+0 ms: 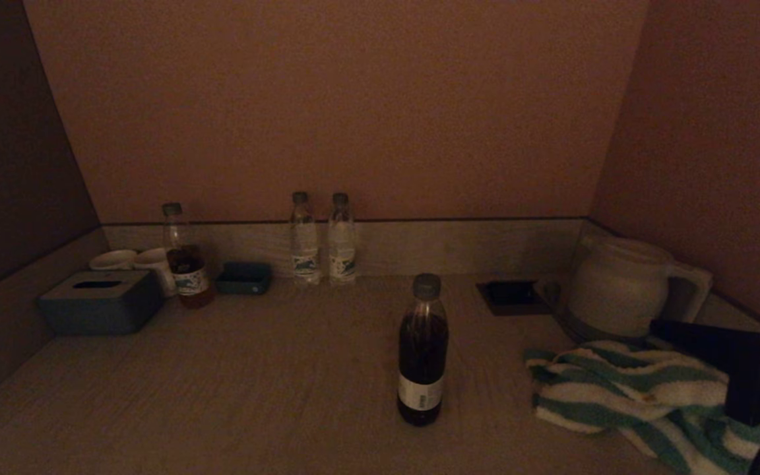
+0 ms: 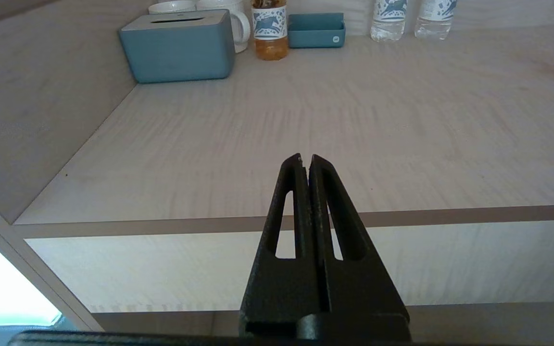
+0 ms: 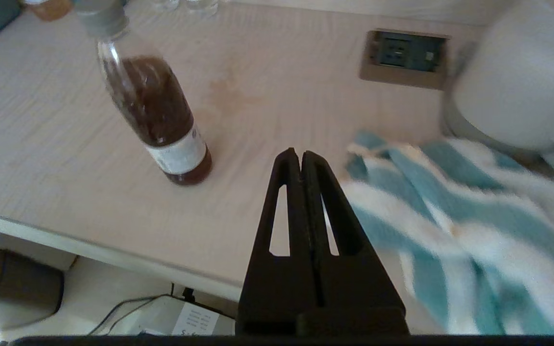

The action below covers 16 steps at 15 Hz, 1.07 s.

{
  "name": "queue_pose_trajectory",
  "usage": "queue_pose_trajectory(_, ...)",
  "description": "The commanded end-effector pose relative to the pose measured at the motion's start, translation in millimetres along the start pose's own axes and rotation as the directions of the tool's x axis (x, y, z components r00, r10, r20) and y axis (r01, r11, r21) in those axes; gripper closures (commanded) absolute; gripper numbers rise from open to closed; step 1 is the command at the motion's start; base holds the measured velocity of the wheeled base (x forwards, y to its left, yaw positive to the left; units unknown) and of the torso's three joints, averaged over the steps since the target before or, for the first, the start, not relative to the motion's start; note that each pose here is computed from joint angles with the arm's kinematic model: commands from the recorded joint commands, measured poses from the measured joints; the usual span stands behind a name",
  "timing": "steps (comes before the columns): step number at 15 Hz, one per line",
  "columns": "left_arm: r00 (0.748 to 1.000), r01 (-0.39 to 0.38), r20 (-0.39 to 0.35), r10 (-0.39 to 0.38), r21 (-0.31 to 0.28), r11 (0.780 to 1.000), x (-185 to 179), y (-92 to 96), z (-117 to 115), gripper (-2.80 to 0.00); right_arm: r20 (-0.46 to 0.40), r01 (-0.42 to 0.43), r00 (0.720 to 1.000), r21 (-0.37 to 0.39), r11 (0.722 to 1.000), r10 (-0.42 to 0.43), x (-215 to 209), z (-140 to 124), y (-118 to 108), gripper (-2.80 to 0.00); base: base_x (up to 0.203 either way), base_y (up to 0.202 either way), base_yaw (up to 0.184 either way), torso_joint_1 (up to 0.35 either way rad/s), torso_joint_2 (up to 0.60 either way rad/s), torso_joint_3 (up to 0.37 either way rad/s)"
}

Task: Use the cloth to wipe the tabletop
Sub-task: Pick up the bottle

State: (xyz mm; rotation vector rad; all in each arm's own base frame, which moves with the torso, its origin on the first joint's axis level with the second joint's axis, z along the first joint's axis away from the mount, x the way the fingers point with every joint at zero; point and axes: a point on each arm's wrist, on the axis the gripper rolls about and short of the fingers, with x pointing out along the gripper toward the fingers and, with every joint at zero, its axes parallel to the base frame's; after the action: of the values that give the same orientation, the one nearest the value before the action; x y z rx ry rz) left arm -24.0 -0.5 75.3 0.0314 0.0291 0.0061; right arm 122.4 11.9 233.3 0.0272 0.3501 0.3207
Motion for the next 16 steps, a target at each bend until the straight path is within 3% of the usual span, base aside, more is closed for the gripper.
queue_pose_trajectory(1, 1.0, 0.0, -0.002, 0.0, 0.0, 1.0, 0, 0.0, 0, 0.0, -0.029, -0.035, 0.999, -0.009, 0.999, 0.035, 32, 9, -2, 0.0, 0.0, 0.0, 0.0, 0.0, 0.0, 0.0)
queue_pose_trajectory(3, 1.0, 0.0, -0.002, 0.0, 0.0, 1.0, 0, 0.0, 0, 0.0, -0.088, -0.085, 0.993, -0.026, 0.996, 0.083, 70, 11, 6, 0.0, 0.0, 0.0, 0.0, 0.0, 0.0, 0.0)
queue_pose_trajectory(9, 1.0, -0.001, -0.002, 0.001, 0.0, 1.0, 0, 0.0, 0, 0.0, -0.135, -0.151, 0.981, -0.084, 0.985, 0.139, 124, 19, 44, 0.0, 0.0, 0.0, 0.0, 0.0, 0.0, 0.0)
queue_pose_trajectory(16, 1.0, -0.001, -0.002, 0.001, 0.0, 1.0, 0, 0.0, 0, 0.0, -0.119, -0.161, 0.982, -0.092, 0.983, 0.15, 126, 23, 49, 0.0, 0.0, 0.0, 0.0, 0.0, 0.0, 0.0)
